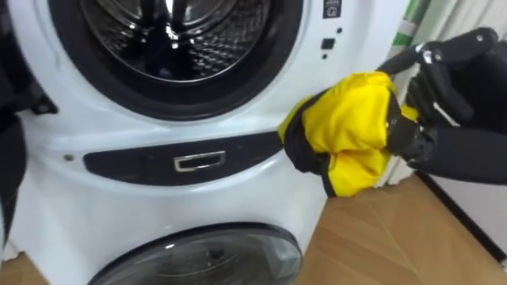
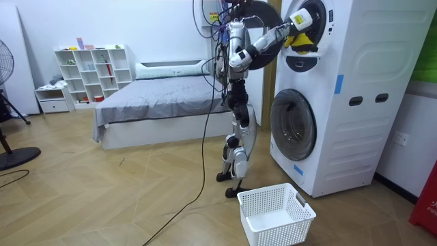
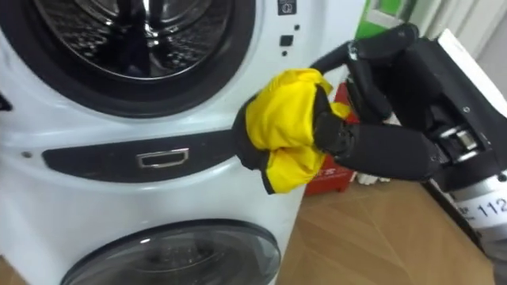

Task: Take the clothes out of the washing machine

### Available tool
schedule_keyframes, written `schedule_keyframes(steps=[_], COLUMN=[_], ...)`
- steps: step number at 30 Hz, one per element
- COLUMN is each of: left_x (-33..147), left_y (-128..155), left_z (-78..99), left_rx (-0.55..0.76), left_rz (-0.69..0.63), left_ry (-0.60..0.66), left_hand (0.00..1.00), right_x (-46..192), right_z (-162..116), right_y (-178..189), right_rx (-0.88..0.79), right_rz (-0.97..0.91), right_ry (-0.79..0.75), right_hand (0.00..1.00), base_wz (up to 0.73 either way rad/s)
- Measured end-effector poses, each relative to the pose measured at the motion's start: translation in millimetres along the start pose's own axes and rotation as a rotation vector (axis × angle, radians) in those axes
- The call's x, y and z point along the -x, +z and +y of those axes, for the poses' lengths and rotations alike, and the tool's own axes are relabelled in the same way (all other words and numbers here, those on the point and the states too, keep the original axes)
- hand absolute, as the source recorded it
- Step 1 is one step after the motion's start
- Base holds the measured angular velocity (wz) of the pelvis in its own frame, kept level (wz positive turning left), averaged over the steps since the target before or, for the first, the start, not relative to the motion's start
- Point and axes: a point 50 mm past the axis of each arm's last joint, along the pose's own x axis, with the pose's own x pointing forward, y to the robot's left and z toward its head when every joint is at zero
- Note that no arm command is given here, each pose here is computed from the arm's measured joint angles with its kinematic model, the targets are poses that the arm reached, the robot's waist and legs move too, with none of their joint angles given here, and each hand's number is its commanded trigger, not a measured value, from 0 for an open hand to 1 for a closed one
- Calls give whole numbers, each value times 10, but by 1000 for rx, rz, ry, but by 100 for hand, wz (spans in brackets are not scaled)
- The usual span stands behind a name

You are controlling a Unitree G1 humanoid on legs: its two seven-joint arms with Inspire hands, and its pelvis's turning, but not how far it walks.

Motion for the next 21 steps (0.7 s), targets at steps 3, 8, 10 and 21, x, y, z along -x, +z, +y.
schedule_keyframes(steps=[3, 8, 10, 21], left_x=[-8, -14, -14, -39], left_y=[33, 63, 80, 198], left_z=[0, 3, -12, -5], left_rx=[-8, -13, -26, -72], left_rz=[-7, -16, -22, -39], left_ry=[-2, -3, -9, -22], left_hand=[0, 0, 0, 0], right_x=[75, 143, 198, 420], right_z=[10, 20, -15, -125], right_y=[-70, -116, -146, -587], right_rx=[-11, -9, -5, -6], right_rz=[52, 94, 124, 370], right_ry=[-1, 4, -11, -69], right_hand=[100, 100, 100, 100], base_wz=[-36, -38, -31, -29])
